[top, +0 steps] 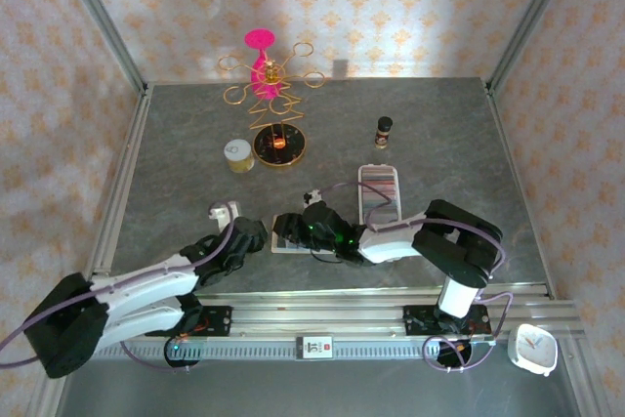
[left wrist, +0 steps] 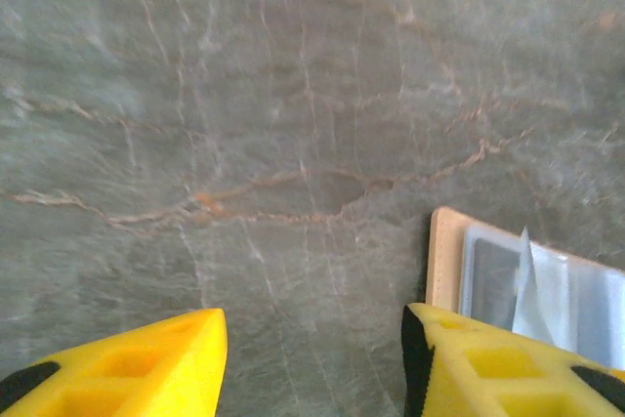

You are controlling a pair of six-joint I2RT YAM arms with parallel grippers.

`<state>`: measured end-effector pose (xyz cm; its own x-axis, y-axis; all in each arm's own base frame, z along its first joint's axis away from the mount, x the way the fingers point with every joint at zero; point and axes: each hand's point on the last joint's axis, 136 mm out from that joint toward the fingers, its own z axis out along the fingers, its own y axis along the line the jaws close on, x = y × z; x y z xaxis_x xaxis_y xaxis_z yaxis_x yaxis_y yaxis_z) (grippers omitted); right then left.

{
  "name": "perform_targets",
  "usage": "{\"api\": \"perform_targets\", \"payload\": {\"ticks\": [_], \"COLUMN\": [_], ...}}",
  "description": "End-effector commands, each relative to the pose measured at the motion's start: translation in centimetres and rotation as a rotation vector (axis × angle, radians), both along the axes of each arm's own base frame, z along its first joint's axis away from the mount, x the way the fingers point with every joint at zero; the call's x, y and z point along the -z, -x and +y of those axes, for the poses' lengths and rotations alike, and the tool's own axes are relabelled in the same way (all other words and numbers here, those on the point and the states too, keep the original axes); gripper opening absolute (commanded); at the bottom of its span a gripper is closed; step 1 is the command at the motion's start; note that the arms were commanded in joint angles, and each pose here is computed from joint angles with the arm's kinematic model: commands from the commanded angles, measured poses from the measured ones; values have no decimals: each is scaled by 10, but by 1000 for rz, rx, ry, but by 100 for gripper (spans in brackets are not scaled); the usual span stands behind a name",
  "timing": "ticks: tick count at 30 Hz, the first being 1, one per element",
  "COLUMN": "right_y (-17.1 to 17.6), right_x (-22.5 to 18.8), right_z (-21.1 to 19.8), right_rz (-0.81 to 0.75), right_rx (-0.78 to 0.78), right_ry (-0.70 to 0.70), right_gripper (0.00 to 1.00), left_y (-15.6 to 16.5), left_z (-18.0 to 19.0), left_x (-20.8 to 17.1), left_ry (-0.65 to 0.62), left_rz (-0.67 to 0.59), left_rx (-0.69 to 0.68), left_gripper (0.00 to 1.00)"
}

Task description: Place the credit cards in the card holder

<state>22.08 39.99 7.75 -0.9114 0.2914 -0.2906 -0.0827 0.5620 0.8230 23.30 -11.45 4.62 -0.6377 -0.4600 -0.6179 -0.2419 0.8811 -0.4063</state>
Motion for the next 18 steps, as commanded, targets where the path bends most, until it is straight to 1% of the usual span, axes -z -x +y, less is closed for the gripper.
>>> {"api": "perform_targets", "payload": {"ticks": [1, 4, 6, 9, 11, 12, 14, 15, 16, 17, 18], "right_y": [-8, -18, -27, -33, -34, -29, -10, -3, 6, 16, 23], "right_x": [-49, -85, -106, -139, -155, -162, -163, -156, -146, -134, -121], "right_z": [13, -9, -31, -67, -96, -105, -119, -128, -138, -147, -157], "right_rz": [-135, -280, -375, -556, -719, -805, -1006, -1065, -1146, -1231, -1276], "right_rx": [-19, -1, 14, -19, -48, -93, -274, -343, -447, -569, -664], "right_ry": [-95, -58, 11, 175, 349, 416, 569, 638, 728, 817, 898], "right_gripper": [45, 46, 47, 49, 52, 54, 56, 56, 58, 62, 65], "left_y": [5, 2, 0, -2, -3, -2, -2, -3, -3, -3, -4], "left_z": [18, 5, -1, -15, -29, -35, -46, -50, -54, -57, -59], "left_x": [-8, -32, -44, -58, -65, -66, -68, -67, -67, -66, -65], "left_ry": [-42, 14, 39, 95, 145, 167, 201, 209, 216, 219, 216], "left_rz": [-24, -70, -90, -127, -147, -150, -154, -152, -148, -144, -139], "left_rx": [-48, 14, 38, 99, 155, 176, 221, 232, 248, 259, 268], "left_gripper": [55, 56, 57, 58, 57, 57, 56, 56, 56, 55, 55]}}
